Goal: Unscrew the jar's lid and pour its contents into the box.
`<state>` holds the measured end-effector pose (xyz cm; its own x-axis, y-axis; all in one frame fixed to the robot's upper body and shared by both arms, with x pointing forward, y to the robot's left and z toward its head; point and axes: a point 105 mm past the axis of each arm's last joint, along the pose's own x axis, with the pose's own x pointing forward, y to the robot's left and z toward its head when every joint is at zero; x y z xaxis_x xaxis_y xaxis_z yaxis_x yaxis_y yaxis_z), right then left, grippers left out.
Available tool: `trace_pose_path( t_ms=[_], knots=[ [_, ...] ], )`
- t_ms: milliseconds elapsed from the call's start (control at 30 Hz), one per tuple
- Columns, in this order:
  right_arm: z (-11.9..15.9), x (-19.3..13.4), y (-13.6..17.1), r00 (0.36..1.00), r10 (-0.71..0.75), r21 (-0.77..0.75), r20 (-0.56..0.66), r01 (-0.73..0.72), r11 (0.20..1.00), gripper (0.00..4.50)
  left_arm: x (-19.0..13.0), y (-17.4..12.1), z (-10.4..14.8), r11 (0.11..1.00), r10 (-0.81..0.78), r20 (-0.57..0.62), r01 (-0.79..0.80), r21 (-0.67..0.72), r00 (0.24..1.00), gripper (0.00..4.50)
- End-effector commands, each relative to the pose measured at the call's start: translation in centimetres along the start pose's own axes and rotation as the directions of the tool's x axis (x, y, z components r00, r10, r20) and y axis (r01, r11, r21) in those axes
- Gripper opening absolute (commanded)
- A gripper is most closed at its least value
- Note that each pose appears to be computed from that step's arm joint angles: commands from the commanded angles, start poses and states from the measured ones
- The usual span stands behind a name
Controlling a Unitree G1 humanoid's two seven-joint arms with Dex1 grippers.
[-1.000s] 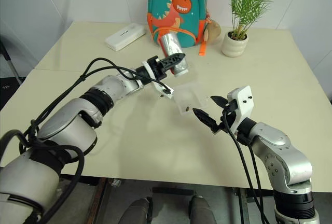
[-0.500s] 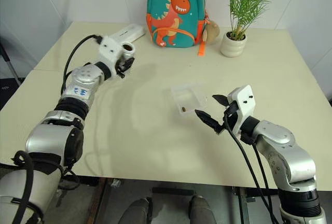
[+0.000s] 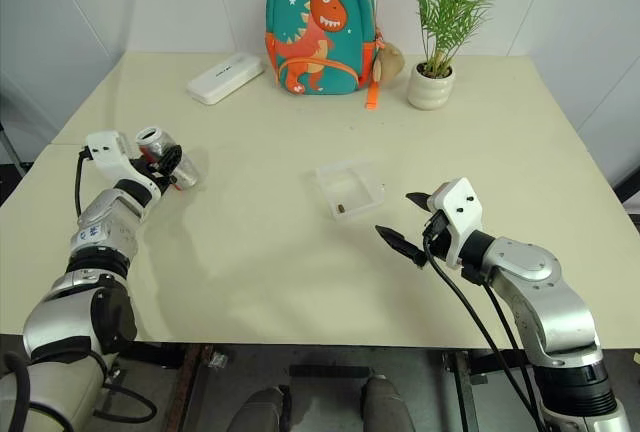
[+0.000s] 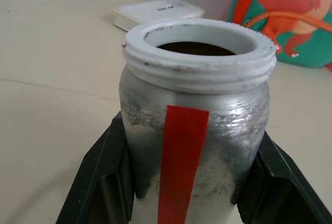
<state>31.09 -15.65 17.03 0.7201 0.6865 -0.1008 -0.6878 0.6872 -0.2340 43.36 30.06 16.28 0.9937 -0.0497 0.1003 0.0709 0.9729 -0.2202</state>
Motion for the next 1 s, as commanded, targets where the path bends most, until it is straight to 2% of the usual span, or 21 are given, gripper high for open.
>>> trace_pose_path(
  t_ms=[33, 167, 567, 700, 800, 867, 967, 1000],
  knots=[
    [0.9, -0.1, 0.0, 1.000, 0.013, -0.036, 0.027, -0.012, 0.999, 4.50, -0.6, 0.7, 0.0, 1.000, 0.000, 0.013, 0.000, -0.009, 1.000, 3.23],
    [1.0, 0.2, 0.0, 0.999, 0.021, -0.035, 0.032, -0.020, 0.999, 4.50, -0.7, 0.2, 0.1, 0.997, -0.032, -0.004, 0.032, 0.064, 0.999, 4.41],
    [1.1, 0.5, 0.6, 0.997, 0.050, -0.017, 0.050, -0.049, 0.999, 4.50, -2.2, 0.7, 0.6, 0.975, -0.050, -0.045, 0.058, 0.213, 0.998, 4.46],
    [1.2, 0.3, 0.6, 0.996, 0.072, -0.028, 0.048, -0.071, 0.997, 4.50, -4.7, 1.4, 0.6, 0.966, -0.068, -0.079, 0.086, 0.246, 0.995, 4.46],
    [1.6, 0.0, 0.4, 0.995, 0.091, -0.041, 0.045, -0.089, 0.995, 4.50, -7.5, 1.0, 0.3, 0.936, -0.125, -0.158, 0.170, 0.310, 0.979, 4.46],
    [1.9, -0.3, 0.4, 0.992, 0.120, -0.058, 0.041, -0.117, 0.991, 4.50, -9.6, -0.1, 0.7, 0.879, -0.218, -0.226, 0.291, 0.378, 0.950, 4.46],
    [2.3, -0.8, 0.5, 0.984, 0.172, -0.118, 0.037, -0.166, 0.979, 4.50, -11.7, -2.5, 2.3, 0.699, -0.369, -0.299, 0.475, 0.535, 0.880, 4.46],
    [2.4, -1.0, 0.5, 0.982, 0.185, -0.128, 0.041, -0.179, 0.976, 4.50, -12.0, -3.4, 2.9, 0.647, -0.425, -0.289, 0.511, 0.566, 0.858, 4.46]
  ],
)
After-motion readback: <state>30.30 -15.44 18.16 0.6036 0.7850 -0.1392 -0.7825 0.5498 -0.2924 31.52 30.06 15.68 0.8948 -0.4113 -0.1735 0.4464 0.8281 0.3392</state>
